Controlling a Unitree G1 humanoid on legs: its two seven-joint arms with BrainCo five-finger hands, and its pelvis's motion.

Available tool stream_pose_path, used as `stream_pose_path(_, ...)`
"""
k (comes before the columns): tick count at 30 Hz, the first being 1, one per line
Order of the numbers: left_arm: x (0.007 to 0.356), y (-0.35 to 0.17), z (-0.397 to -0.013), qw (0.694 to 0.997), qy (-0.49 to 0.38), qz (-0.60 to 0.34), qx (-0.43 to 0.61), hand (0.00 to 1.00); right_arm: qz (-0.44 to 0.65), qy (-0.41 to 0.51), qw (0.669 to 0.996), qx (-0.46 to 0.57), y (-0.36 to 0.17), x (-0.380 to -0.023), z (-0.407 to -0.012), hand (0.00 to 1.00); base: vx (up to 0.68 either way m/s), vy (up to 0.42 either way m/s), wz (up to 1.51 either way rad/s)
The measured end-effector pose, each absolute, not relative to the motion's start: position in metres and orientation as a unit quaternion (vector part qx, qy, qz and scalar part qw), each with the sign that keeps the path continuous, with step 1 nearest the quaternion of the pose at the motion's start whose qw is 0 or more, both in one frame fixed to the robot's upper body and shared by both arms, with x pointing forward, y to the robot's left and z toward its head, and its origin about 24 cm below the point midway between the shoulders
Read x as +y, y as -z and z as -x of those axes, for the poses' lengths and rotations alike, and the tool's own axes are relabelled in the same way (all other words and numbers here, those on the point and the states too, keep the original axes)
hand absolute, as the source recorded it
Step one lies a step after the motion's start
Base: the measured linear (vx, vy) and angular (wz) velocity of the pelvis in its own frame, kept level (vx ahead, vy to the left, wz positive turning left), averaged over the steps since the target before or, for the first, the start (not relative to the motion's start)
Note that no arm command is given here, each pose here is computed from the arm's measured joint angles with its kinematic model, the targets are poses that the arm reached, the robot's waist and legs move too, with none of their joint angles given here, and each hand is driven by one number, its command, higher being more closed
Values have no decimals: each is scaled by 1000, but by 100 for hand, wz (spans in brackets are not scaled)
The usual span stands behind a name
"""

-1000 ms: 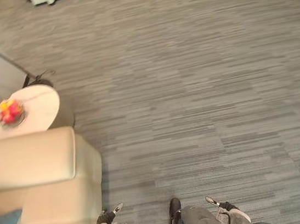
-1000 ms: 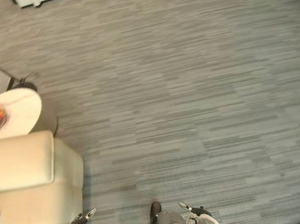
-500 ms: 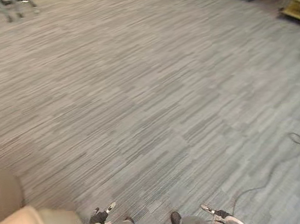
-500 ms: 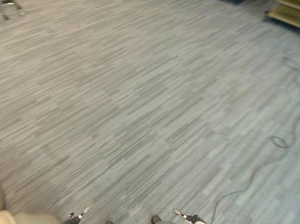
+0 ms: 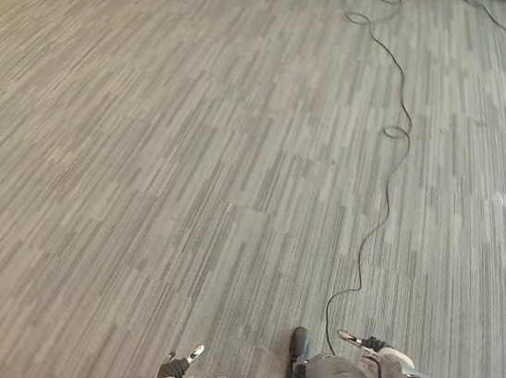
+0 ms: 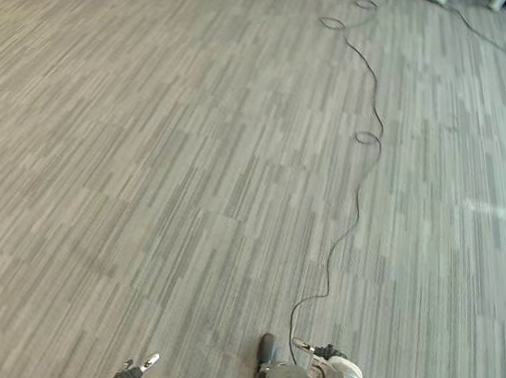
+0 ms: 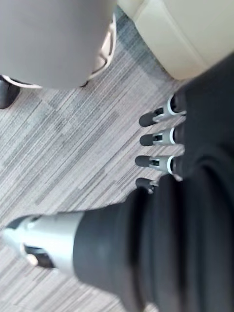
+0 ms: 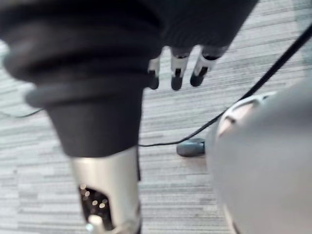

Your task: Pick up cushions and gather them together orderly.

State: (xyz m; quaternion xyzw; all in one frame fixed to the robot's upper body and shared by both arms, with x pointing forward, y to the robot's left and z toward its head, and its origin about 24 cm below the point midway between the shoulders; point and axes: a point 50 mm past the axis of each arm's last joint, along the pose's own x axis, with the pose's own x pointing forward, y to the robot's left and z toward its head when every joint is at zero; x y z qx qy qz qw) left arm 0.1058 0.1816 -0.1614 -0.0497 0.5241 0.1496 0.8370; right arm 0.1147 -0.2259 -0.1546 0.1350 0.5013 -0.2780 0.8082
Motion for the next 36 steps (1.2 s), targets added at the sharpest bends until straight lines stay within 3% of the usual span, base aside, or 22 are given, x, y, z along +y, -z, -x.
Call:
stream_pose_path(16,176,153,-128,860,-125,39,493,0,-148,307,801,492,154,-234,-101,0,-38,106,-17)
stream_pose_path(23,181,151,-127,861,-147,54,483,0,-142,298,816,474,149,-232,-110,0,152,80,3)
stream_pose_path(27,187,146,-130,865,-178,79,463,0,-144,284,837,446,141,-229,-134,0,121,150,-40)
stream_pose_path(30,197,151,-114,852,-193,70,481,0,-147,280,841,438,140,-226,-139,0,233,223,-71)
stream_pose_path(34,215,155,-99,838,-202,45,505,0,-159,278,810,490,155,-211,-111,0,459,237,-3)
stream_pose_path(36,217,156,-93,832,-200,38,517,0,-160,281,810,489,155,-214,-112,0,393,143,-6)
